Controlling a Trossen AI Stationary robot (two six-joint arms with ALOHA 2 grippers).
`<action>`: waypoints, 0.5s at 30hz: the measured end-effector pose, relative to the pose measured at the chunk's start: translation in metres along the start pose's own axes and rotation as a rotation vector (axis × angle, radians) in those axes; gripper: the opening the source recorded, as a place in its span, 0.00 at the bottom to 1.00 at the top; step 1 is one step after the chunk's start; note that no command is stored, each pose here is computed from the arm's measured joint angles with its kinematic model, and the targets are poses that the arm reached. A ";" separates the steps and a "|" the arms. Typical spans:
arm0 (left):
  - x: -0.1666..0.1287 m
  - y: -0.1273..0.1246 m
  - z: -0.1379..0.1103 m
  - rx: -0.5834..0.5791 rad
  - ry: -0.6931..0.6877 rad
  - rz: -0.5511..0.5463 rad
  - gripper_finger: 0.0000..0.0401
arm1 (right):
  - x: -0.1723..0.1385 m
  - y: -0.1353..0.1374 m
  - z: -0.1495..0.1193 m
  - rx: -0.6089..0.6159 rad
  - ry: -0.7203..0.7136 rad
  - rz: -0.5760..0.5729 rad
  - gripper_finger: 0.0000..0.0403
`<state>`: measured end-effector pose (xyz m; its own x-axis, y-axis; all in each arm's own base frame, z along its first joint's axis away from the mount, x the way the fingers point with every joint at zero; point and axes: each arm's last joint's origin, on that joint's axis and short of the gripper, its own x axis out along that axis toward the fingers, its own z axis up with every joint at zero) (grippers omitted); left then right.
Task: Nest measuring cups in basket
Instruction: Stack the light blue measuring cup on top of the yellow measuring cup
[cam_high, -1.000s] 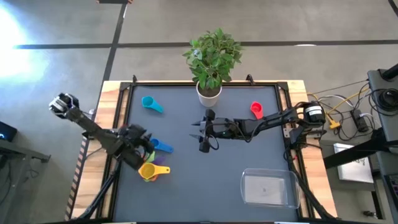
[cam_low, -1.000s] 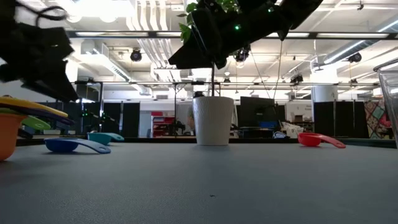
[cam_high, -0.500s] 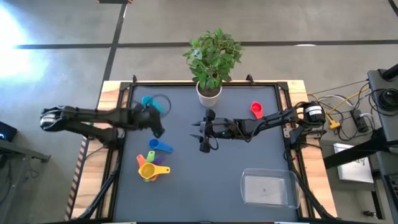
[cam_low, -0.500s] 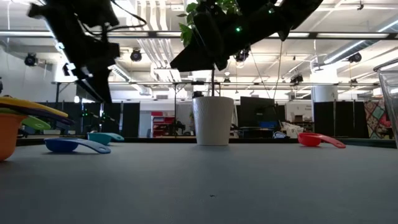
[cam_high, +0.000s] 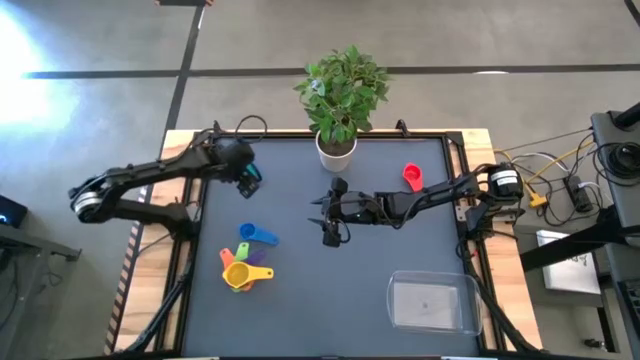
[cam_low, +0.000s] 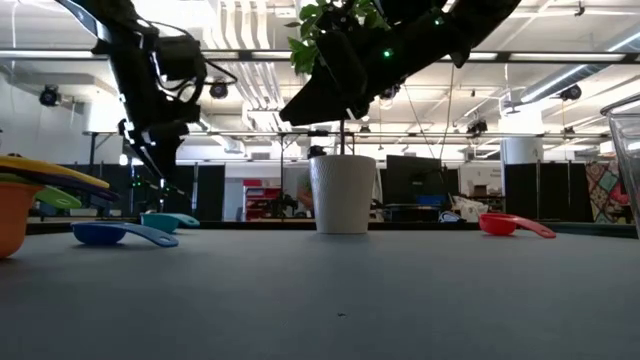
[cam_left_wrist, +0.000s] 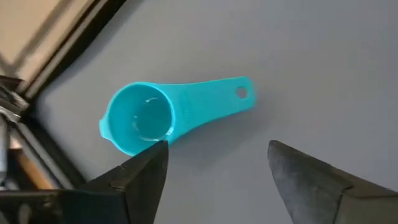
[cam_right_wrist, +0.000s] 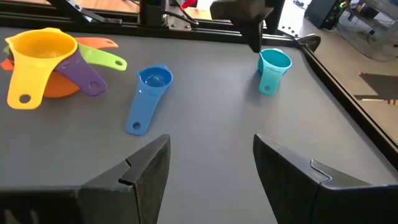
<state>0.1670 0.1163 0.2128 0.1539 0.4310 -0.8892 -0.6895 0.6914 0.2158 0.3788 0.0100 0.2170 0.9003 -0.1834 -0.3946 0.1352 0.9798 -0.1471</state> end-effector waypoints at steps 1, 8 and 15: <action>0.003 0.000 0.002 0.022 0.015 0.024 0.66 | 0.000 0.000 0.000 0.000 0.000 0.000 0.54; 0.035 0.003 0.011 0.177 0.207 0.086 0.69 | 0.000 0.000 0.000 -0.006 0.001 0.000 0.54; 0.066 0.018 0.010 0.198 0.322 0.097 0.67 | 0.000 0.001 0.000 -0.005 -0.001 0.024 0.54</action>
<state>0.1721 0.1630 0.1616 -0.1571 0.3172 -0.9353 -0.5348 0.7689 0.3506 0.3789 0.0109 0.2168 0.9037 -0.1599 -0.3972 0.1113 0.9835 -0.1425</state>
